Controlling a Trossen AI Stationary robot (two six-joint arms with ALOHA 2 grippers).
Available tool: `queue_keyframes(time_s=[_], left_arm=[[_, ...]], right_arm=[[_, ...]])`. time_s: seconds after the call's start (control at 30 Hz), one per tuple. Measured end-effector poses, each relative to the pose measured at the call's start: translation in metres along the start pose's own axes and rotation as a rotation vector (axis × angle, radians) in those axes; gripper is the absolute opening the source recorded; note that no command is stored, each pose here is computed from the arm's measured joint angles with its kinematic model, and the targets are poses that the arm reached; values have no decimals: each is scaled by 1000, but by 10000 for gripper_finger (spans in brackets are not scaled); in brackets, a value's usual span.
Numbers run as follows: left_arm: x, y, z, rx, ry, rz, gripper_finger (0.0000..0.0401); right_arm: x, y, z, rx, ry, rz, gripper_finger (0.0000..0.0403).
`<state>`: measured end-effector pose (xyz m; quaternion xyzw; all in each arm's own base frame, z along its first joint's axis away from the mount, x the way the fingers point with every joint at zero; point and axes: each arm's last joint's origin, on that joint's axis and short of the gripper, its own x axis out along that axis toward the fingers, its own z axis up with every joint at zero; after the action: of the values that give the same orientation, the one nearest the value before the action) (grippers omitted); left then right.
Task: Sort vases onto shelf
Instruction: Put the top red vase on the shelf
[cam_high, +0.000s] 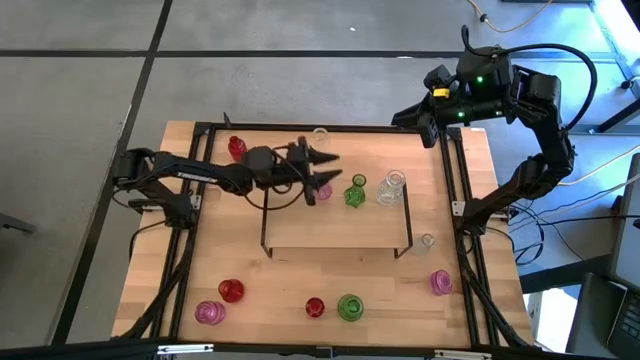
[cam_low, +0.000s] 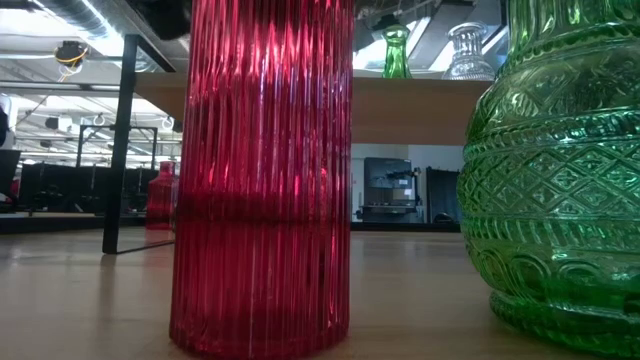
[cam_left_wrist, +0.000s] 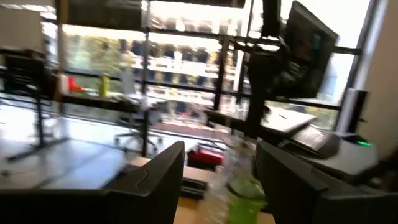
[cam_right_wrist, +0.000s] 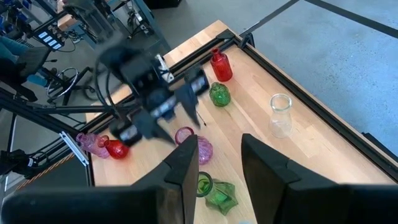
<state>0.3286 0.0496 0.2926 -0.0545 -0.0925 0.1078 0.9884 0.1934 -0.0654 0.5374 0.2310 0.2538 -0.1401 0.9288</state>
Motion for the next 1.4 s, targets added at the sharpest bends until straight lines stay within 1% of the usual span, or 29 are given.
queue_keyframes(time_s=[0.07, 0.13, 0.23, 0.33, 0.43, 0.5, 0.67, 0.73, 0.8, 0.87, 0.93, 1.0, 1.1, 1.17, 1.27, 1.33, 1.4], left_arm=[[-6, 3, 15, 23, -43, 65, 192], [-15, 7, 28, 42, -49, 143, 192], [-36, 15, 46, 62, 30, 297, 192], [-67, 22, 61, 97, 156, 502, 192], [-100, 30, 72, 109, 237, 683, 192], [-120, 36, 77, 79, 274, 763, 192], [-158, 58, 73, -100, 383, 947, 192], [-168, 67, 69, -148, 432, 1033, 192], [-175, 77, 65, -172, 479, 1113, 192], [-178, 87, 65, -182, 486, 1177, 192], [-177, 97, 62, -188, 516, 1209, 192], [-176, 111, 55, -219, 578, 1234, 192], [-178, 135, 42, -341, 694, 1255, 192], [-179, 153, 35, -414, 748, 1244, 192], [-183, 174, 27, -474, 802, 1229, 192], [-182, 182, 22, -486, 837, 1220, 192], [-181, 184, 18, -508, 865, 1193, 192]], right_arm=[[0, 0, 0, 1, 2, -1, 111], [0, 0, 0, 0, 2, -1, 111], [0, 0, 0, 1, 2, -1, 111], [0, 0, 0, -6, 1, -3, 111], [3, -1, 1, -21, -1, -16, 111], [5, -1, 2, -33, 0, -17, 111], [20, -2, 5, -49, 19, -33, 111], [27, -3, 7, -55, 34, -36, 111], [35, -3, 8, -54, 55, -20, 111], [43, -3, 9, -62, 74, -2, 111], [48, -3, 9, -76, 87, 2, 111], [52, -4, 10, -78, 96, 0, 111], [57, -5, 11, -76, 105, -3, 111], [58, -5, 11, -77, 106, -4, 111], [57, -5, 11, -88, 104, -3, 111], [57, -4, 10, -88, 104, -2, 111], [56, -5, 10, -88, 105, -3, 111]])
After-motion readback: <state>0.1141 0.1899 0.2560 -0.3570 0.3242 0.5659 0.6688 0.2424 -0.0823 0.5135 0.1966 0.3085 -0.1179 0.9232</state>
